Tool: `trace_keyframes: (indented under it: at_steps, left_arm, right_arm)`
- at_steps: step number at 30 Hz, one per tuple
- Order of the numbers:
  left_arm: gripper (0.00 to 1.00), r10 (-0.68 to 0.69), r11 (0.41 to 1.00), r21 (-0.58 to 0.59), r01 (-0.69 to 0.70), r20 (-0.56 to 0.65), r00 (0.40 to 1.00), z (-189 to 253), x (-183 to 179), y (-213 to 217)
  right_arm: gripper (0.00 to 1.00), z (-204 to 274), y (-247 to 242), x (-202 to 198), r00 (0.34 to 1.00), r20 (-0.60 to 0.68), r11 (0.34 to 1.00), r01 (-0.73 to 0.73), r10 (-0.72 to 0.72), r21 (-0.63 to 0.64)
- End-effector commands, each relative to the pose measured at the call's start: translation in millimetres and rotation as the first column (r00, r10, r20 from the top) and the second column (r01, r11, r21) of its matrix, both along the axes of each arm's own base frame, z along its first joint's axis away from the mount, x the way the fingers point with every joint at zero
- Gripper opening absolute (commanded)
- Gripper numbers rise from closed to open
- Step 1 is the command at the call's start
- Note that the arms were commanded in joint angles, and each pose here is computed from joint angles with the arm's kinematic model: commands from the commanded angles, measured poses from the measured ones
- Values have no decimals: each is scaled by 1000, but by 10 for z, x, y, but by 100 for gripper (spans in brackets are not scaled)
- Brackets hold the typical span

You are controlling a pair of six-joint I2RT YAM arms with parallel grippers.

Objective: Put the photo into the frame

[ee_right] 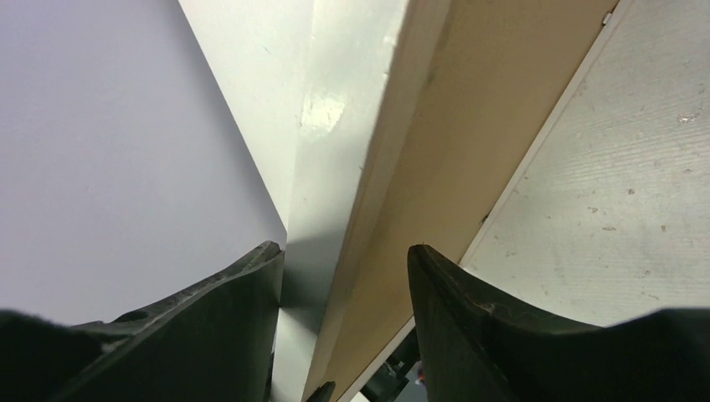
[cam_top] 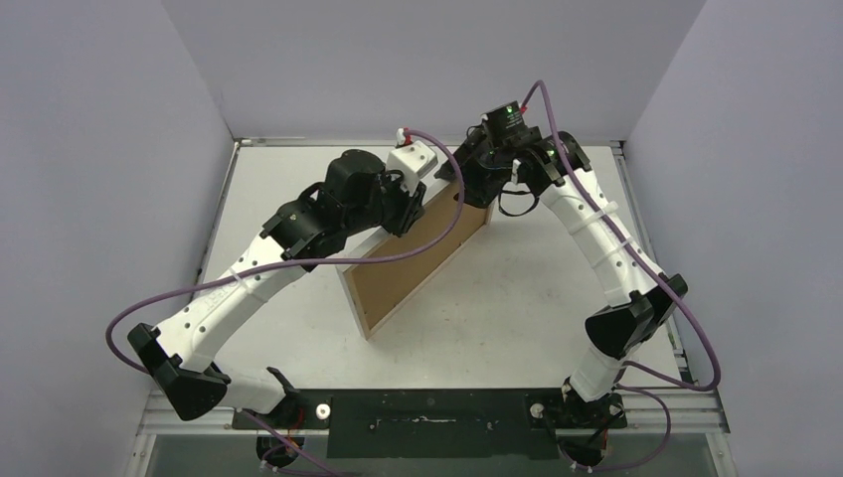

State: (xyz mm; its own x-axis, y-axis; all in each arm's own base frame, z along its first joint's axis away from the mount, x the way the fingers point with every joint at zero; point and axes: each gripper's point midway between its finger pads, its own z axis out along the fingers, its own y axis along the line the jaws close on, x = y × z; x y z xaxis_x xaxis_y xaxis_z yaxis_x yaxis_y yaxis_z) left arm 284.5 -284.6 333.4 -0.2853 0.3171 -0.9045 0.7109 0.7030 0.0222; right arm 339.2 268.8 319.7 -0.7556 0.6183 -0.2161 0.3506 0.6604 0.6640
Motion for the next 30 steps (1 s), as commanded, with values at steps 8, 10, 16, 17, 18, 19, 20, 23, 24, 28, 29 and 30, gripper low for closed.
trace_keyframes:
  at_steps: [8, 10, 16, 17, 18, 19, 20, 23, 24, 28, 29, 30]
  left_arm:
    - [0, -77, 994, -81, 79, 24, 997, 188, -9, -281]
    - [10, -80, 993, -90, 81, 11, 997, 195, -27, -295]
    - [39, -126, 978, -169, 125, 5, 992, 340, -165, -340]
    - [43, -140, 973, -182, 139, 9, 990, 373, -198, -344]
    - [49, -154, 969, -193, 154, 15, 988, 405, -229, -347]
    - [55, -168, 965, -203, 168, 22, 986, 438, -259, -353]
    - [56, -181, 959, -214, 184, 32, 983, 480, -286, -356]
    - [62, -205, 945, -248, 215, 66, 977, 594, -335, -374]
    - [63, -207, 940, -261, 219, 73, 976, 630, -338, -376]
    - [66, -214, 924, -304, 233, 96, 972, 775, -354, -361]
    - [67, -213, 919, -315, 236, 106, 971, 818, -357, -350]
    - [68, -207, 915, -328, 234, 114, 972, 859, -352, -331]
  right_arm:
    - [46, 34, -64, -119, 998, -29, 998, 52, -53, -40]
    - [43, 39, -90, -130, 998, -32, 998, 57, -59, -41]
    - [30, 87, -168, -149, 997, -35, 997, 71, -72, -39]
    - [30, 85, -188, -154, 996, -39, 996, 74, -76, -41]
    - [30, 83, -209, -161, 996, -42, 996, 76, -78, -44]
    - [30, 79, -229, -170, 996, -46, 996, 78, -80, -48]
    - [29, 77, -246, -180, 995, -48, 995, 80, -83, -52]
    - [29, 56, -274, -213, 995, -62, 995, 77, -81, -60]
    - [29, 42, -289, -224, 994, -68, 995, 76, -81, -64]
    - [29, 0, -369, -267, 993, -81, 994, 84, -90, -72]
    - [29, -7, -392, -271, 993, -79, 994, 86, -92, -74]
    - [30, -12, -406, -266, 993, -73, 994, 85, -90, -74]
